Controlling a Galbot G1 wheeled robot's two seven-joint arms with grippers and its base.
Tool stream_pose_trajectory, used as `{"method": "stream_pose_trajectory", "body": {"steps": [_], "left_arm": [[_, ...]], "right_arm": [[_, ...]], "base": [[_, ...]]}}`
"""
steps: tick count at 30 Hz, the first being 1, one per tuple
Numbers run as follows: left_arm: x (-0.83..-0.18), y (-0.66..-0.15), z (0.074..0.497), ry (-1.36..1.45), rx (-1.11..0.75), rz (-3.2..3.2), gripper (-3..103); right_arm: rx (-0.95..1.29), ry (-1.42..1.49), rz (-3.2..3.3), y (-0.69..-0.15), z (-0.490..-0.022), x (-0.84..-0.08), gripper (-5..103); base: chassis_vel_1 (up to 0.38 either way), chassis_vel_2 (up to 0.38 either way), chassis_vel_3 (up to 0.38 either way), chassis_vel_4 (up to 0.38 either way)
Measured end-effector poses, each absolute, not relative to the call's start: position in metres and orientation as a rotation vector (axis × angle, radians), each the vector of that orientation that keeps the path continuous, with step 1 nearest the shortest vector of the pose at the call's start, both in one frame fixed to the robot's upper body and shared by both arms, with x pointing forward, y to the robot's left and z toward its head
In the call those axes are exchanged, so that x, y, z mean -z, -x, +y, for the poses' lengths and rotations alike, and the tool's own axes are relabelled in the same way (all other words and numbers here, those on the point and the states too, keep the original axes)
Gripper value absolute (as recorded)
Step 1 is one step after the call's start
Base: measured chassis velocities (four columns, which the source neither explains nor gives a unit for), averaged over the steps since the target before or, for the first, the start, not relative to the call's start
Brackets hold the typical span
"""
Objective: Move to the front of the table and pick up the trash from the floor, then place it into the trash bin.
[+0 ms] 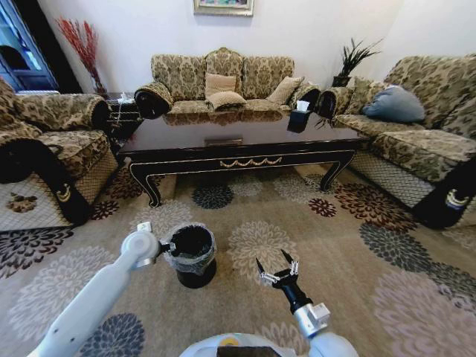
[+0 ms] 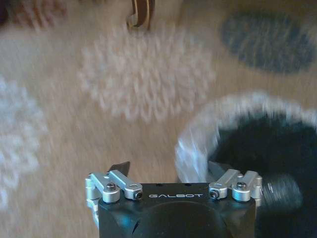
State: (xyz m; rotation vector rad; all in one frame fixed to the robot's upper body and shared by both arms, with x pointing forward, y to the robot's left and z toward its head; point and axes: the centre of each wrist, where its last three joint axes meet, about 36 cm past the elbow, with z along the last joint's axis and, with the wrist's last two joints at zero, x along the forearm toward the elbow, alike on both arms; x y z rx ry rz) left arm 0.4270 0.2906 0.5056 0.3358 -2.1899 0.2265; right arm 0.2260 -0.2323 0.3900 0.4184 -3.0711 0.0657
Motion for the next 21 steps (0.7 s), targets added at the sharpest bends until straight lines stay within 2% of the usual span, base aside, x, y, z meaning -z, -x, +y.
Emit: {"method": "stream_pose_trajectory", "body": {"steps": [1,3,8,13,18,21], "left_arm": [[-0.505,-0.417,0.296,-0.341,-0.186,-2.275,96],[-0.500,-0.397,0.300,-0.322,-0.121,-2.386,100],[-0.471,-0.344,0.309,-0.247,0.001,-2.559,100],[-0.454,-0.317,0.323,-0.181,-0.014,-2.711,100],[-0.438,-0.287,0.333,-0.149,0.138,-2.884,100],[-0.430,-0.272,0.333,-0.134,0.147,-2.909,100]], "right_arm": [[-0.058,-0.371,-3.093,-0.230,-0.237,-0.391,100],[-0.025,-0.295,-3.117,-0.236,-0.245,-0.394,100],[0.042,-0.146,-3.153,-0.241,-0.264,-0.405,100],[-0.017,-0.067,-3.171,-0.243,-0.283,-0.405,100],[-0.087,-0.087,-3.191,-0.236,-0.298,-0.400,100],[-0.110,-0.095,-3.187,-0.233,-0.301,-0.397,100]], "base": [[0.000,0.000,0.000,0.000],[0.000,0.000,0.000,0.000],[0.000,0.000,0.000,0.000],[0.000,0.000,0.000,0.000],[0.000,0.000,0.000,0.000],[0.000,0.000,0.000,0.000]]}}
